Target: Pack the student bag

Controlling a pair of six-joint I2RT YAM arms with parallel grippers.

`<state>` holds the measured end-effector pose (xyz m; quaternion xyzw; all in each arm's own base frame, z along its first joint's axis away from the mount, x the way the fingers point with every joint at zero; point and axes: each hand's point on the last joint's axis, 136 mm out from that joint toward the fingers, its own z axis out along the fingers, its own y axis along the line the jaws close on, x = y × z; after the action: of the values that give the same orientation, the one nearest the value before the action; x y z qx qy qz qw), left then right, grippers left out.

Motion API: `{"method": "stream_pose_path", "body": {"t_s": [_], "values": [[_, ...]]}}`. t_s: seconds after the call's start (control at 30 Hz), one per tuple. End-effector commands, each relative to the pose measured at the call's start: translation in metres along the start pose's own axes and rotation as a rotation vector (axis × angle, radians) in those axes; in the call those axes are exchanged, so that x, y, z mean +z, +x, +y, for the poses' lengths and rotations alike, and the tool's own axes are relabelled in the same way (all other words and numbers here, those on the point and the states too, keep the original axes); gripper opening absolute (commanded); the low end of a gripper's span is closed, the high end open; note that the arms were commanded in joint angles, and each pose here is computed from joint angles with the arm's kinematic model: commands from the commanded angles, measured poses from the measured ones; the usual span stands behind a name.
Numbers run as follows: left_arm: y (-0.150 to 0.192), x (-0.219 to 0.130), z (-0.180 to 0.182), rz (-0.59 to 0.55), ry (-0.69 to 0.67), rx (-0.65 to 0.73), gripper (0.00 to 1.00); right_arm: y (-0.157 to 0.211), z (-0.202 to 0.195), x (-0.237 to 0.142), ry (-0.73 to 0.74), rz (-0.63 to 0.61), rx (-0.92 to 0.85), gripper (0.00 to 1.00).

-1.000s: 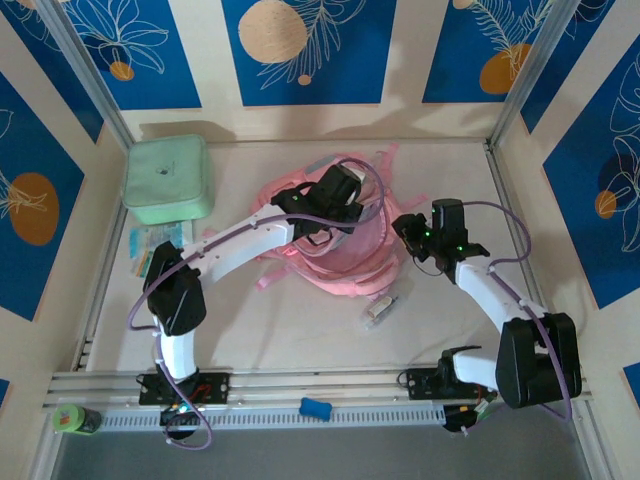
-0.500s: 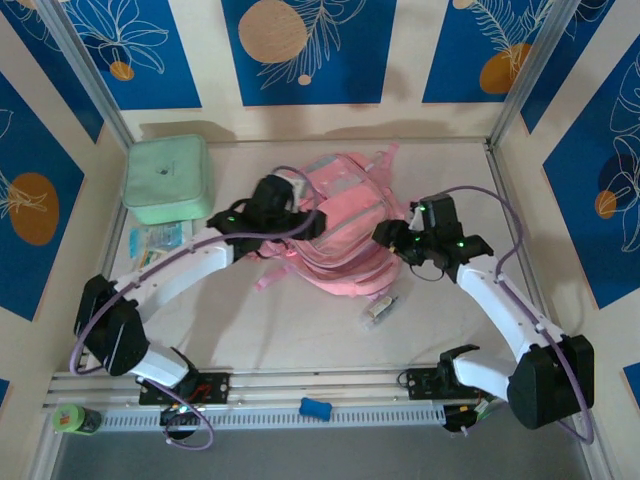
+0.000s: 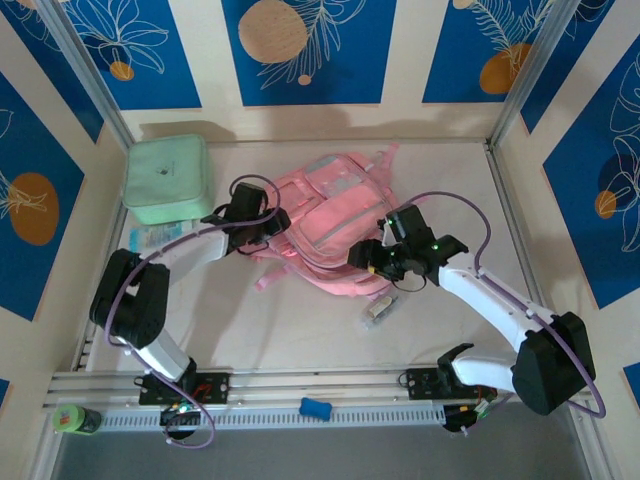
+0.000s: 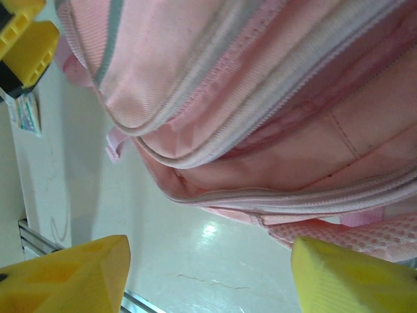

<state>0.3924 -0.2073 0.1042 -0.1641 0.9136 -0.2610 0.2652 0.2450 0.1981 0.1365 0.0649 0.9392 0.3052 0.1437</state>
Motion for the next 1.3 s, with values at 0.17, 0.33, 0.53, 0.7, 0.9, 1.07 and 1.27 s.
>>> {"method": "stream_pose_path", "body": {"t_s": [0.17,0.33,0.53,0.7,0.9,1.07,1.27], "values": [[-0.015,0.027,-0.019,-0.034,0.087,-0.116,0.38,0.006,-0.01,0.002,0.014,0.006,0.018,0.67],[-0.004,0.022,0.002,-0.05,0.016,-0.143,0.35,0.007,-0.013,0.004,0.011,0.009,0.032,0.68],[0.015,0.018,0.007,-0.04,0.014,-0.152,0.32,0.007,-0.016,0.011,0.004,0.028,0.051,0.69],[0.021,0.027,0.001,-0.033,0.018,-0.152,0.32,0.002,-0.012,0.014,-0.004,0.022,0.056,0.69],[0.011,0.039,-0.016,-0.035,0.046,-0.156,0.27,0.002,-0.011,0.012,0.003,0.026,0.052,0.69],[0.008,0.035,-0.028,-0.045,0.072,-0.155,0.14,0.004,-0.015,0.01,0.007,0.021,0.05,0.69],[0.004,0.017,-0.043,-0.068,0.136,-0.222,0.0,0.001,-0.011,0.003,0.045,0.019,0.013,0.7]]}}
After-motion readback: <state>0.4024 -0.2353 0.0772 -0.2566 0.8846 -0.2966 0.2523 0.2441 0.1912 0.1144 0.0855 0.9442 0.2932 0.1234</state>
